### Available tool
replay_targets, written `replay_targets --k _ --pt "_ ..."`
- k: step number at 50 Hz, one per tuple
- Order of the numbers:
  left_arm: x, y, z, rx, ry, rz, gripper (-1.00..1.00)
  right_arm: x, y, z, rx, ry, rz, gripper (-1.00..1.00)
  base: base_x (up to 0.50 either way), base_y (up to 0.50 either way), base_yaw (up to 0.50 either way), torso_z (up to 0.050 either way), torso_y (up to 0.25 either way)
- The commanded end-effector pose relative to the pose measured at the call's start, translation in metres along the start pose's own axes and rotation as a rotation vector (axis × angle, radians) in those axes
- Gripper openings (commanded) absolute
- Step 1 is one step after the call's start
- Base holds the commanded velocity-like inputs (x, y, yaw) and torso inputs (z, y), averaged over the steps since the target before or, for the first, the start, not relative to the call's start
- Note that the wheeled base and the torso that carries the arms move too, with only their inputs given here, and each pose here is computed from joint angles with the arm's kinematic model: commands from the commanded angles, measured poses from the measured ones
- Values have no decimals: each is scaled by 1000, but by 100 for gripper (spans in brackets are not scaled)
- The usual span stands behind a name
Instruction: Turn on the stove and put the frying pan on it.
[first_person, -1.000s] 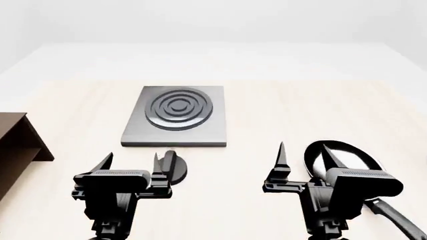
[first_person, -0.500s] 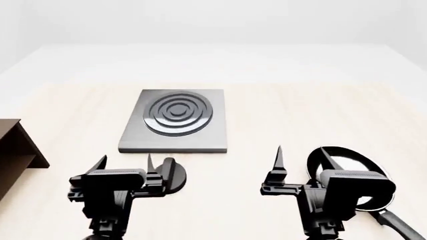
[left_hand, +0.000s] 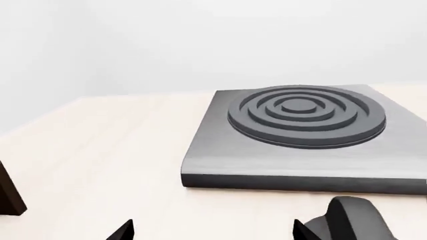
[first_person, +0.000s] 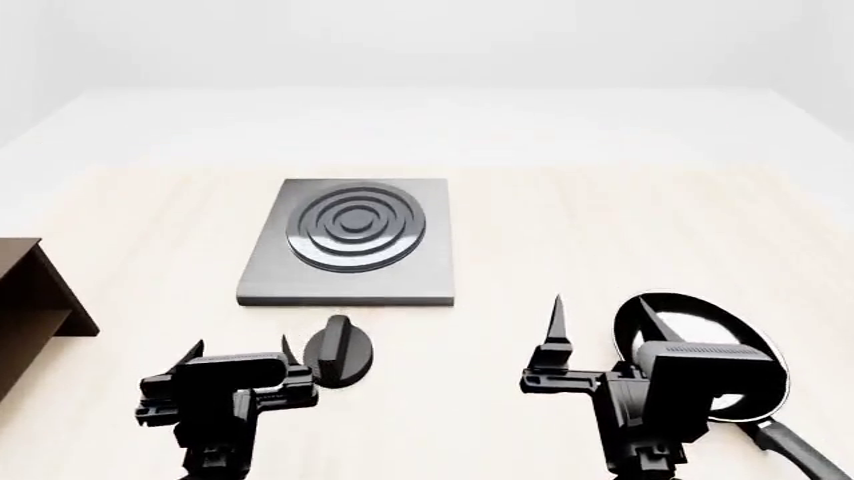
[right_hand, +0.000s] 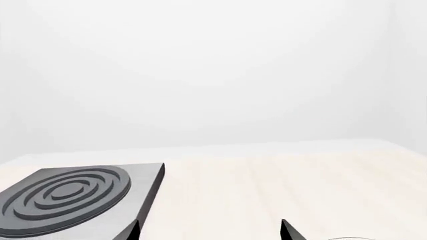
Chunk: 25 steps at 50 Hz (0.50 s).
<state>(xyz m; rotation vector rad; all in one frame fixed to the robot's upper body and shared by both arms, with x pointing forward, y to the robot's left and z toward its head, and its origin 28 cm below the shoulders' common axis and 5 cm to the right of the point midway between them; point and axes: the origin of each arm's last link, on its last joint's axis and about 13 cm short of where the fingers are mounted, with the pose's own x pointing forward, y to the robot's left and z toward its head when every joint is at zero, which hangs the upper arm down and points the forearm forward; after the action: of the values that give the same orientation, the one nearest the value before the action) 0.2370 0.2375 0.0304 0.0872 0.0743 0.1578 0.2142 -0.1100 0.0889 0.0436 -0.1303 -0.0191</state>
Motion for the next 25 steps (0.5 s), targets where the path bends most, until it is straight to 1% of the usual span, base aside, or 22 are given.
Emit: replay_targets --k 1,6,7,14,15,16,17,18,25 --pt "4 -3 -14 23 43 1 100 0 -1 -1 -1 5 1 100 0 0 0 0 0" --pt "6 -9 -17 39 51 -24 100 1 -1 -1 1 5 0 100 0 0 0 0 0" --pt "8 -14 -15 36 52 -48 100 0 -1 -2 1 8 4 100 0 0 0 0 0" --pt "12 -25 -12 26 51 -100 100 -1 -2 -2 4 8 6 100 0 0 0 0 0" --pt "-1 -25 0 -28 116 -330 100 -1 -3 -4 0 14 6 100 0 0 0 0 0" --pt "-7 -28 21 -60 101 -364 100 -1 -3 -4 0 13 6 100 0 0 0 0 0" --pt "-13 -29 50 -77 -41 -381 100 -1 -3 -4 0 12 5 100 0 0 0 0 0" --pt "-17 -27 64 -88 -106 -382 100 -1 -3 -4 0 13 4 100 0 0 0 0 0" --pt "-15 -15 60 -89 -98 -312 100 -1 -3 -5 -9 14 5 100 0 0 0 0 0"
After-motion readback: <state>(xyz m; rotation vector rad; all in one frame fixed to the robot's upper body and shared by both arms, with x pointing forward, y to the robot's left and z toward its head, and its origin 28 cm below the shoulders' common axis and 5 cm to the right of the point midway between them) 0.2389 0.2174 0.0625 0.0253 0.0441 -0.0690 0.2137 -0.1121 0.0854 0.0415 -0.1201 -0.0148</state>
